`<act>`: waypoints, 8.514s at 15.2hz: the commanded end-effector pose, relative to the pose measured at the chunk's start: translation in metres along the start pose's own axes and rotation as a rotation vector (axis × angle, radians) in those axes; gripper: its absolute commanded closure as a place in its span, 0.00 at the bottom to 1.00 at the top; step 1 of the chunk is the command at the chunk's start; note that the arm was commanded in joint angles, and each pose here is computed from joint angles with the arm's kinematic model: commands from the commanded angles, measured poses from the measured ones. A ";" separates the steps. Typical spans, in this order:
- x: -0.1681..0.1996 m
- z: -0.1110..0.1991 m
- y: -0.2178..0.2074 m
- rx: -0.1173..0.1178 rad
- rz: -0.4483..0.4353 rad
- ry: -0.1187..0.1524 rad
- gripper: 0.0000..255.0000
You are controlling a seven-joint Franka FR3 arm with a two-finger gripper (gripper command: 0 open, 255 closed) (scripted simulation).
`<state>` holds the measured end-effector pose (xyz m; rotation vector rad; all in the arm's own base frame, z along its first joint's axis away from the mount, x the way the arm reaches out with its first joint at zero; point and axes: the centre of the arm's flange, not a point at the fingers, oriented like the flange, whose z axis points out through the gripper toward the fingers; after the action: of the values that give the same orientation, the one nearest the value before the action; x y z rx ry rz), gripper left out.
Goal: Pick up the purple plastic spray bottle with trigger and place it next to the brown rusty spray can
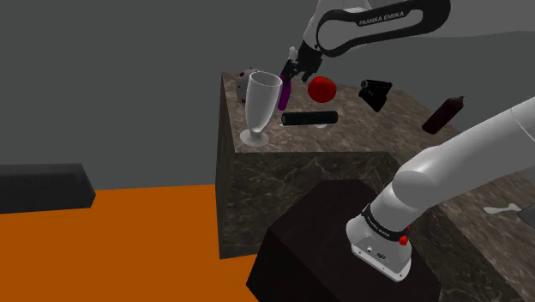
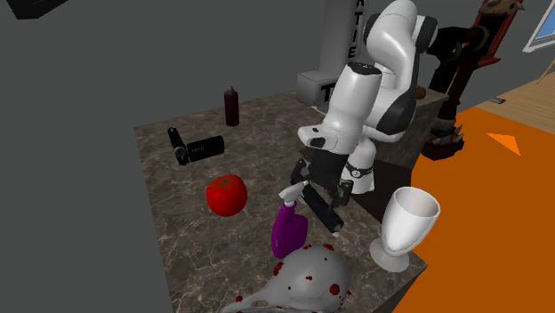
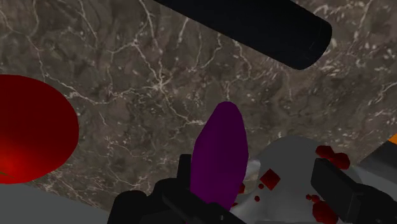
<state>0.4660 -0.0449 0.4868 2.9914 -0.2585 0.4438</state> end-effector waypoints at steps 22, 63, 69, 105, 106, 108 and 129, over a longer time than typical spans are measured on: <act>0.005 0.047 0.002 -0.004 0.009 0.014 1.00; 0.064 -0.144 0.018 -0.004 0.009 0.014 1.00; 0.074 -0.174 0.021 -0.004 0.009 0.014 1.00; -0.050 -0.282 0.244 -0.004 0.009 0.014 1.00; -0.057 -0.283 0.255 -0.004 0.009 0.014 1.00; -0.072 -0.286 0.276 -0.004 0.009 0.014 1.00; -0.228 -0.316 0.504 -0.004 0.009 0.014 1.00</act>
<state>0.0784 -0.4559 0.7603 2.9839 -0.2742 0.4648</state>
